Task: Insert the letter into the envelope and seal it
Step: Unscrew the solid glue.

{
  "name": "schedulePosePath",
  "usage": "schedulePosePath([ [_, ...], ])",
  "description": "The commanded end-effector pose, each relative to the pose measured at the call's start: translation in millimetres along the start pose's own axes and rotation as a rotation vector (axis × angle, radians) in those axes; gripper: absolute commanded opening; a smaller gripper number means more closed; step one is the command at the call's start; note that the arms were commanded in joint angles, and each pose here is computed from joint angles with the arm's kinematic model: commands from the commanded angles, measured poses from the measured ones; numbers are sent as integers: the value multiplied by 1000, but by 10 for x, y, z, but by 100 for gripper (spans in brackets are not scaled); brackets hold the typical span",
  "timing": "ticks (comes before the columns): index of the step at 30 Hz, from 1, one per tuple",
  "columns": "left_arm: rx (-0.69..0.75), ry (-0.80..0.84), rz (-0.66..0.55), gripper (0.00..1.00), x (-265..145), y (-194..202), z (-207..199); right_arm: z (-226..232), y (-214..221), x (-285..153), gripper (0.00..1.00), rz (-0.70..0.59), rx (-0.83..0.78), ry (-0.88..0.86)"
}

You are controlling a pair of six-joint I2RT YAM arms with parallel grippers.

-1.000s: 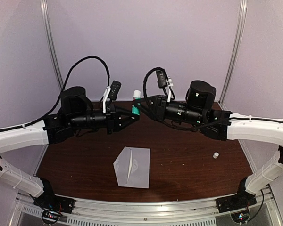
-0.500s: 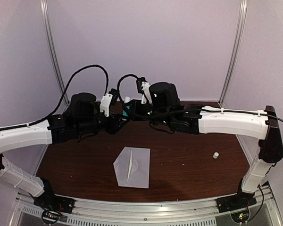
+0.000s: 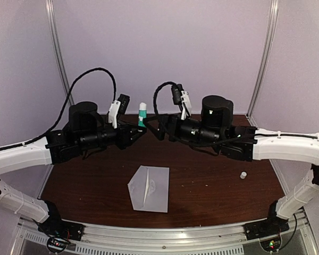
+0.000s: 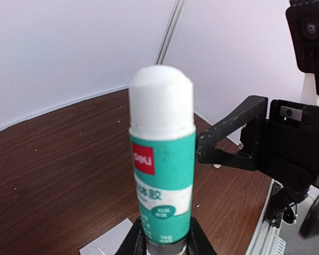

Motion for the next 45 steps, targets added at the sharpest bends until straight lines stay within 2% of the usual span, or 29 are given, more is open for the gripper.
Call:
schedulePosePath([
  [1, 20, 216, -75, 0, -150, -161, -200, 45, -191, -258, 87, -103, -33, -182],
  [5, 50, 397, -58, 0, -208, -166, -352, 67, -169, -392, 90, -112, -56, -349],
  [10, 79, 568, -25, 0, -253, -170, -494, 167, -149, -489, 79, -117, -81, -502],
  [15, 93, 571, 8, 0, -236, -165, -504, 245, -137, -450, 63, -97, -93, -569],
  [25, 89, 619, 37, 0, -217, -143, -531, 287, -130, -317, 44, -90, -87, -611],
  [30, 89, 612, 44, 0, -184, -131, -518, 294, -146, -302, 26, -94, -83, -610],
  [33, 90, 582, 31, 0, -181, -134, -498, 271, -139, -287, 11, -89, -72, -584],
  [35, 92, 546, 19, 0, -176, -142, -474, 248, -127, -262, 6, -80, -64, -550],
  [38, 81, 441, -3, 0, -150, -158, -397, 219, -86, -189, 2, -48, -62, -459],
  [45, 25, 21, -27, 0, -50, -153, -44, 200, -4, 177, 0, 95, -93, -18],
])
Point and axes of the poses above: each gripper's point midway between its finger pads, its own x axis out along the fingers, its own z axis along the line the jaws close on, y = z × x, the point moved 9 cm from there along -x, back along the fingers, and after that the axes turned 7 degrees about -x, right-handed, at the moved point
